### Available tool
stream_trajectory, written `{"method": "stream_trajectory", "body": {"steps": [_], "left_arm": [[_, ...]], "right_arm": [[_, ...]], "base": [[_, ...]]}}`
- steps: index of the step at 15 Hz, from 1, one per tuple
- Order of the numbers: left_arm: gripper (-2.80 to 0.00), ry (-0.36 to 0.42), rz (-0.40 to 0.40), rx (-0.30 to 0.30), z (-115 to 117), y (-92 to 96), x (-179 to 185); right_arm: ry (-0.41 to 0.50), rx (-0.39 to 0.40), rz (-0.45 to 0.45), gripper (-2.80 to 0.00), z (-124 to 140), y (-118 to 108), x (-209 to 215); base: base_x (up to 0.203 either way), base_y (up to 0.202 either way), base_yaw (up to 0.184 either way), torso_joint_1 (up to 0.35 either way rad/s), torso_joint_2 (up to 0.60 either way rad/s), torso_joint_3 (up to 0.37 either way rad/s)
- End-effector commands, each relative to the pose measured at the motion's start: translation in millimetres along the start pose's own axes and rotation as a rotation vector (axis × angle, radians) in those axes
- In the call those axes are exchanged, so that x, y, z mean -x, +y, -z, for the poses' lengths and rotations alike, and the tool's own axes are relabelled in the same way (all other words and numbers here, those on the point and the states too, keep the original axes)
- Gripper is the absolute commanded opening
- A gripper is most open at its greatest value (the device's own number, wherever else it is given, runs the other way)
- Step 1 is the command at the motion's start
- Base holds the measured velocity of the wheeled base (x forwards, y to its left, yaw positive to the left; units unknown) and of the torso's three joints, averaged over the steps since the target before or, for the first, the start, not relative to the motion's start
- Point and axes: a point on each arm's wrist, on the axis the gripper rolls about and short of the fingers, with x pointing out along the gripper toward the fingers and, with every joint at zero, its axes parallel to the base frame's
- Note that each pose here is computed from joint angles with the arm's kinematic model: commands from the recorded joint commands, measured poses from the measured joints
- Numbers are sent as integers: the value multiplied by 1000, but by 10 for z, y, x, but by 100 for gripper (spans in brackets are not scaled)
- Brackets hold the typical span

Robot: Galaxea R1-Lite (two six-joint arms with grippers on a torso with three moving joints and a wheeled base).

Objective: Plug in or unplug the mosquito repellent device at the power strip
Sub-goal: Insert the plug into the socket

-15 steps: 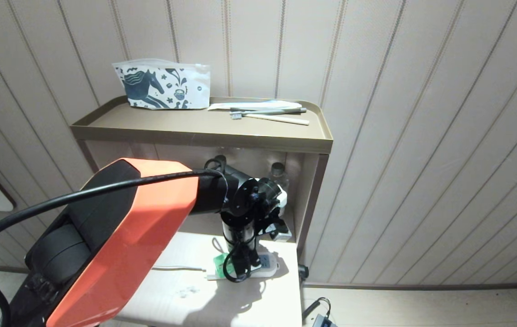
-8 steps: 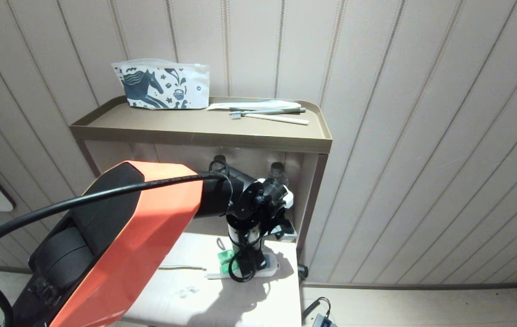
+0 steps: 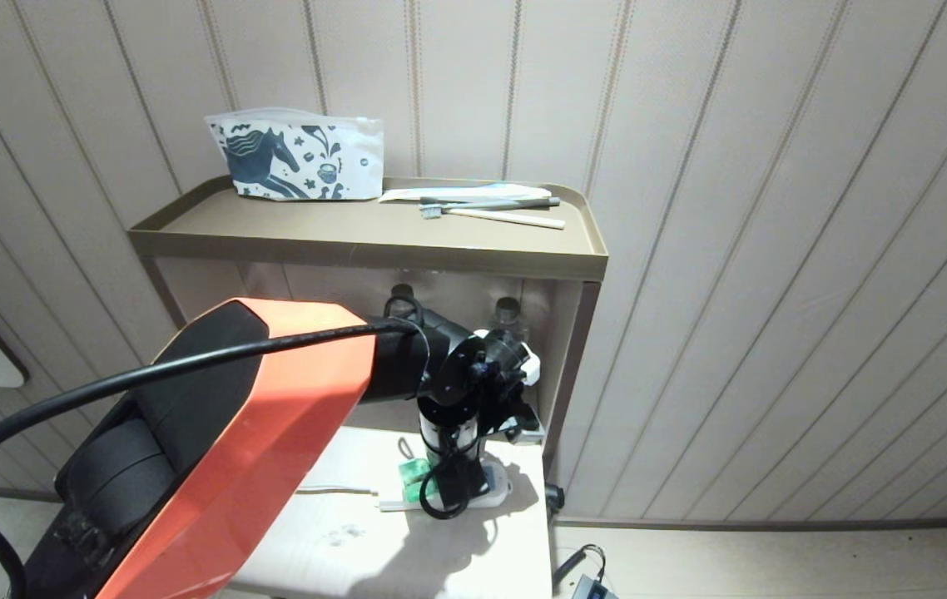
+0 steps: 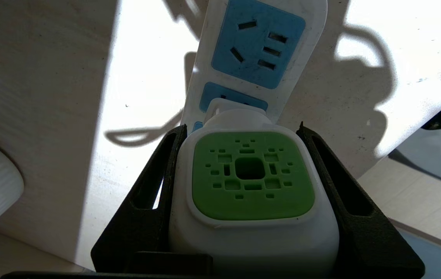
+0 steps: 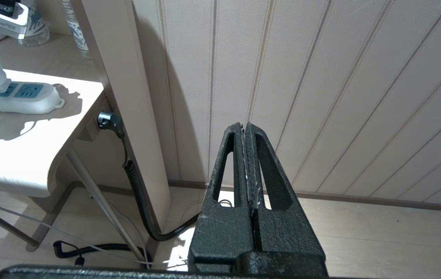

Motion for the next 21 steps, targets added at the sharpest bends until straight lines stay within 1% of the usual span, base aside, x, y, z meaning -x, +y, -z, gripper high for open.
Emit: {"method": "stream_trajectory", "body": {"steps": [1, 5, 11, 15, 18, 20, 21], "left_arm": [[-280, 13, 10, -9, 3, -23, -20], [-280, 22, 21, -18, -23, -83, -75], [-280, 23, 17, -24, -31, -98, -97], [-280, 27, 17, -17, -32, -106, -109], [-280, 51, -14, -19, -40, -122, -146], [-280, 51, -15, -19, -41, -122, -149], [-280, 41, -51, -14, -62, -107, -167]], "right_arm": [[1, 1, -1, -280, 1, 0, 0], [1, 1, -1, -280, 1, 0, 0], [1, 1, -1, -280, 1, 0, 0], [1, 1, -1, -280, 1, 0, 0], [1, 1, -1, -280, 1, 0, 0], [0, 1, -1, -280, 0, 0, 0], [-1, 1, -1, -280, -3, 0, 1]], "base": [[0, 0, 0, 0, 0, 0], [0, 0, 0, 0, 0, 0], [0, 0, 0, 0, 0, 0], [0, 0, 0, 0, 0, 0], [0, 0, 0, 0, 0, 0], [0, 0, 0, 0, 0, 0], [0, 0, 0, 0, 0, 0]]}}
